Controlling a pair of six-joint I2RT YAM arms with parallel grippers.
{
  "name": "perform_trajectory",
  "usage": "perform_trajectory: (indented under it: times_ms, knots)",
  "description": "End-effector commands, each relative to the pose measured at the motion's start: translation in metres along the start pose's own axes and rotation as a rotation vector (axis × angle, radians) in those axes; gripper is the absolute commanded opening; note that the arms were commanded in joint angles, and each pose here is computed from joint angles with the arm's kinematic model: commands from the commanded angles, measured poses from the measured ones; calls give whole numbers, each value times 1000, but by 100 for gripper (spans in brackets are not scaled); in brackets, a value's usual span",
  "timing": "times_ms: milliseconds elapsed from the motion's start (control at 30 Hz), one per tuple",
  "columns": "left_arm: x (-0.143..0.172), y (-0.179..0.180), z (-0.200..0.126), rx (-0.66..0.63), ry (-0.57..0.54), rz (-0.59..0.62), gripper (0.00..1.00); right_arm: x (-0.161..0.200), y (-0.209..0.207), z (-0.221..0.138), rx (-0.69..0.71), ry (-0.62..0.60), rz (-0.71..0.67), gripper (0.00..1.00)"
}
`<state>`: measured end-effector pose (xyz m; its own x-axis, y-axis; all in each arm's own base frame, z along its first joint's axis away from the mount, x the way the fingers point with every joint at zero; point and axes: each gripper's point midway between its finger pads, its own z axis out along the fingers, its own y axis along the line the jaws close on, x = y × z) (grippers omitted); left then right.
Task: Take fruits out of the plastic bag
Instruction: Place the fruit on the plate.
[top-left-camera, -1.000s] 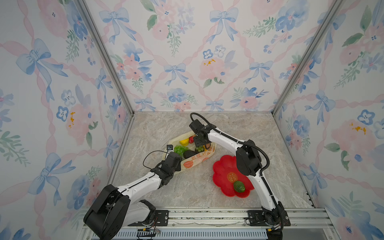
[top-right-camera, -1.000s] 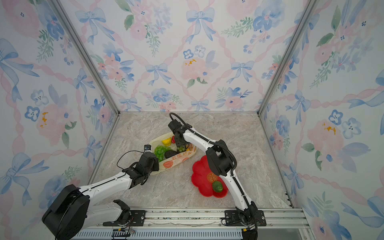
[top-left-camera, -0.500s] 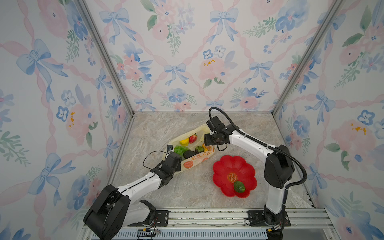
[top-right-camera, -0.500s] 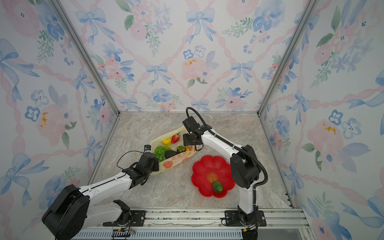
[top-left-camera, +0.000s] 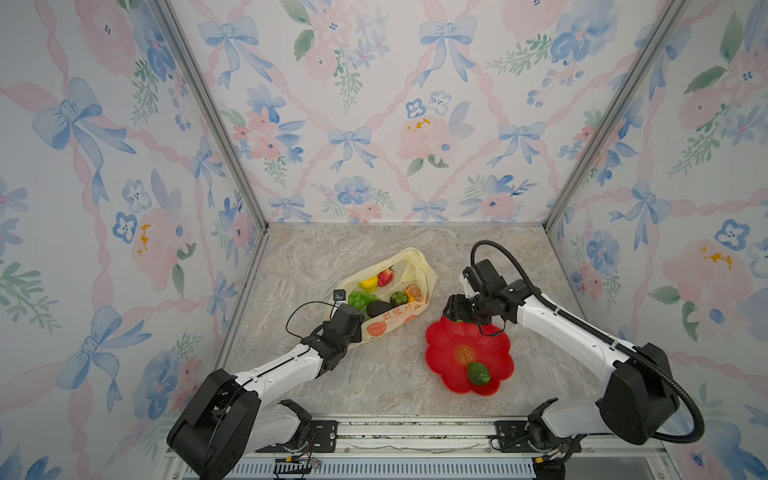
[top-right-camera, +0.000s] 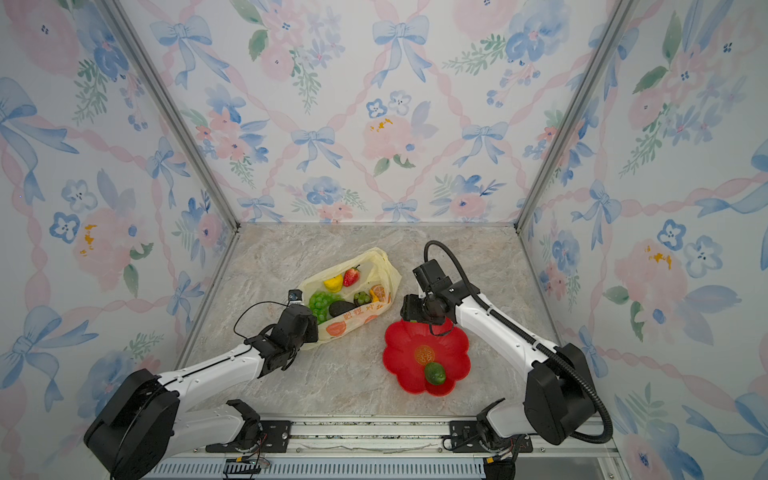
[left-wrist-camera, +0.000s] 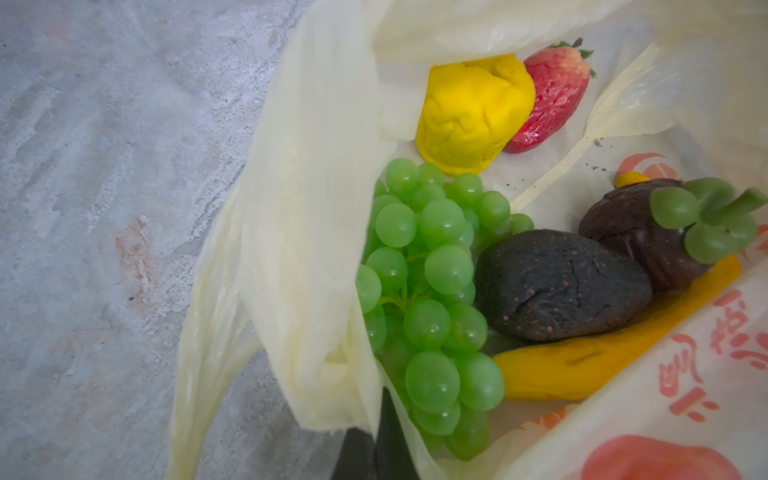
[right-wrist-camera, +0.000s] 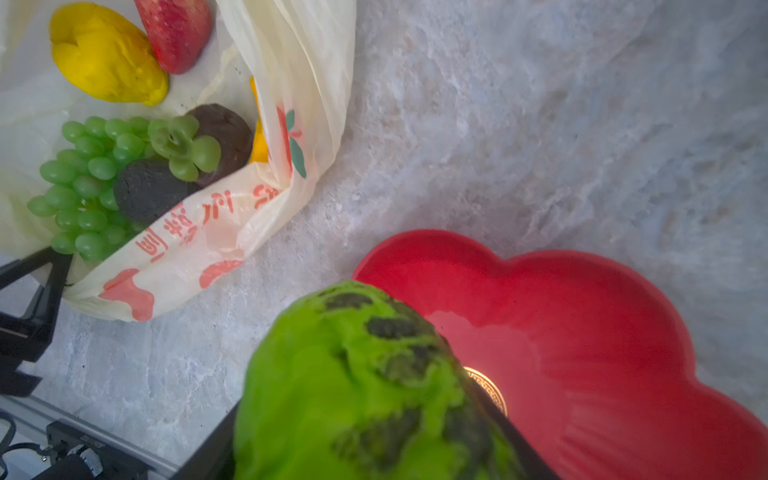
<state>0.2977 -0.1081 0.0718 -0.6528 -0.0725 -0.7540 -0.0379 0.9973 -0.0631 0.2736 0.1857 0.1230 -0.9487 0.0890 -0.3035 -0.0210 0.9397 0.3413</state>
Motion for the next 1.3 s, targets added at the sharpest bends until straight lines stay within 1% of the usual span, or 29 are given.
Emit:
perform_trajectory:
  times_ms: [0, 133, 267, 733, 967, 1033, 1133, 1267]
  knots:
    - [0, -2, 0, 5, -2, 27, 0, 22, -9, 5, -44, 50, 117, 61]
    - [1, -2, 0, 4, 0, 28, 0, 41, -15, 14, -82, 79, 175, 61]
    - [0, -2, 0, 4, -1, 28, 0, 52, -19, 25, -99, 110, 201, 61]
    - [2, -1, 2, -3, 4, 32, 0, 67, -8, 56, -195, 194, 263, 60]
    - [2, -1, 3, -5, 8, 34, 0, 76, -13, 66, -196, 228, 293, 61]
    - [3, -1, 3, -6, 9, 36, 0, 77, -16, 67, -188, 232, 299, 63]
    - [2, -1, 3, -7, 7, 35, 0, 78, -21, 67, -177, 229, 310, 69]
    - [3, -1, 3, -8, 9, 36, 0, 79, -28, 64, -153, 222, 318, 74]
